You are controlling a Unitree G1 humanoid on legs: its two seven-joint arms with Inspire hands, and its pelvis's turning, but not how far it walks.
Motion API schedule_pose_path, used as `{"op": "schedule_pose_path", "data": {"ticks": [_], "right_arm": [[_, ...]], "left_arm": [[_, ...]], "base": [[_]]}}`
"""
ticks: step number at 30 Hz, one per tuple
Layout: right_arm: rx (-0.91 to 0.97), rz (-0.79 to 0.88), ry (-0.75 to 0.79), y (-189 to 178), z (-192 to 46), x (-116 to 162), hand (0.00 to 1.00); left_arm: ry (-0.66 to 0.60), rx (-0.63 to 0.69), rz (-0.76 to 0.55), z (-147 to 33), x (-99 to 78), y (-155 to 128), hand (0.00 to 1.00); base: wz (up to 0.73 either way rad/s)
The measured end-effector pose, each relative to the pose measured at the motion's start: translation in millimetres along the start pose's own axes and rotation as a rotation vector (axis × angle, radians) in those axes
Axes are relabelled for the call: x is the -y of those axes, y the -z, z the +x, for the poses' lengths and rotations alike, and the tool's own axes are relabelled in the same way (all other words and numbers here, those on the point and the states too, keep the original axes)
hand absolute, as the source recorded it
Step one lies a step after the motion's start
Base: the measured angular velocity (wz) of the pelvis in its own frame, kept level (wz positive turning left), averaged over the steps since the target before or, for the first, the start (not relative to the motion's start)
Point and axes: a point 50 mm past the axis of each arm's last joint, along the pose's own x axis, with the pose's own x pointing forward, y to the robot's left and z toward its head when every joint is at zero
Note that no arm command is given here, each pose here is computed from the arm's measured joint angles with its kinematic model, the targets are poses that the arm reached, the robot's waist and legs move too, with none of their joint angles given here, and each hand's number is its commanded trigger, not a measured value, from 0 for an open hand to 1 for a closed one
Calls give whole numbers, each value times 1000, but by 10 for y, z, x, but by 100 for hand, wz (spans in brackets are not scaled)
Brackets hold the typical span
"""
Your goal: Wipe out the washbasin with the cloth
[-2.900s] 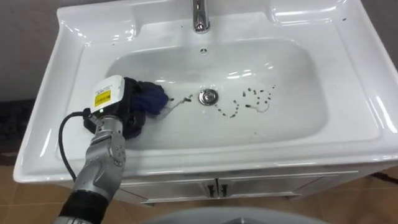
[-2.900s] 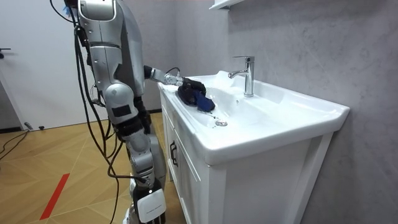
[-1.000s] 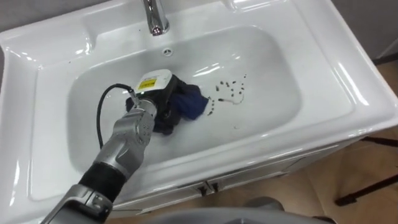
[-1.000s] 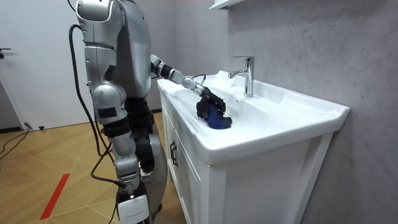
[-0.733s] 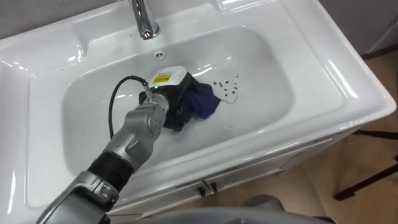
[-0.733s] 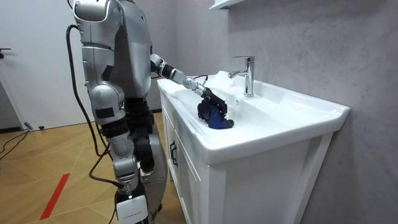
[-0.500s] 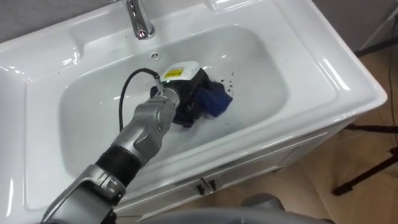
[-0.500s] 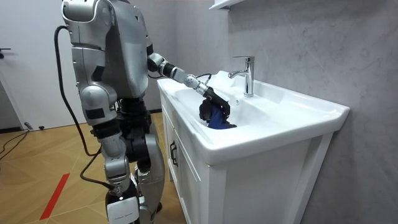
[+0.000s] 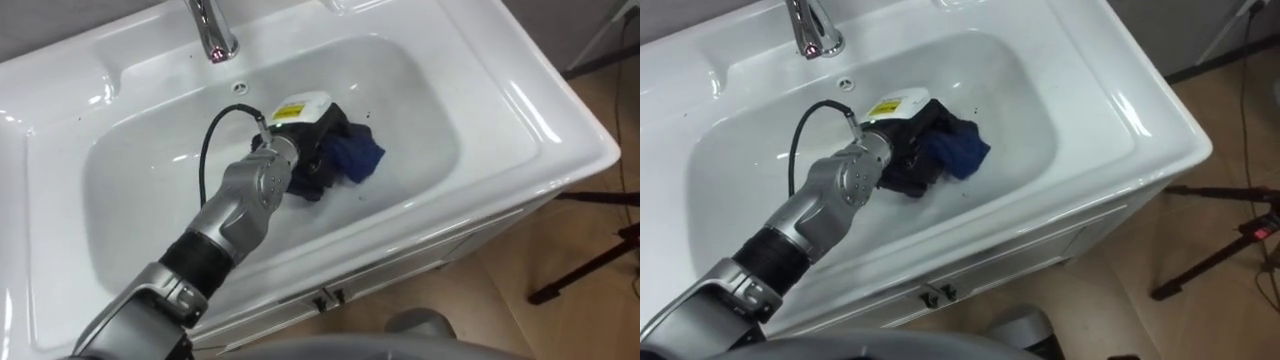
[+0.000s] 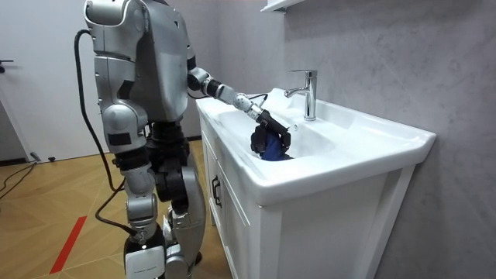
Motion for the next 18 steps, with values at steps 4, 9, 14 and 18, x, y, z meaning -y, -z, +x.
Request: {"op": "schedule_pose_path", "data": {"ticks": [4,9,14,18], "right_arm": [[8,-1,-2,-31,-3,9,0],[14,0,-5,-46,-7,18,0],[1,15,-15,19,1,-12,0],[-12,42,-22,87,6,-35,0]], "left_arm": [[7,16,-3,9,10,-43,100],[-11,39,0,40,-68,-115,100],[-37,70,6,76,-167,-225,100],[-38,76,2,86,-171,-259,100]], "base": [[0],[0],[-2],[-11]]}}
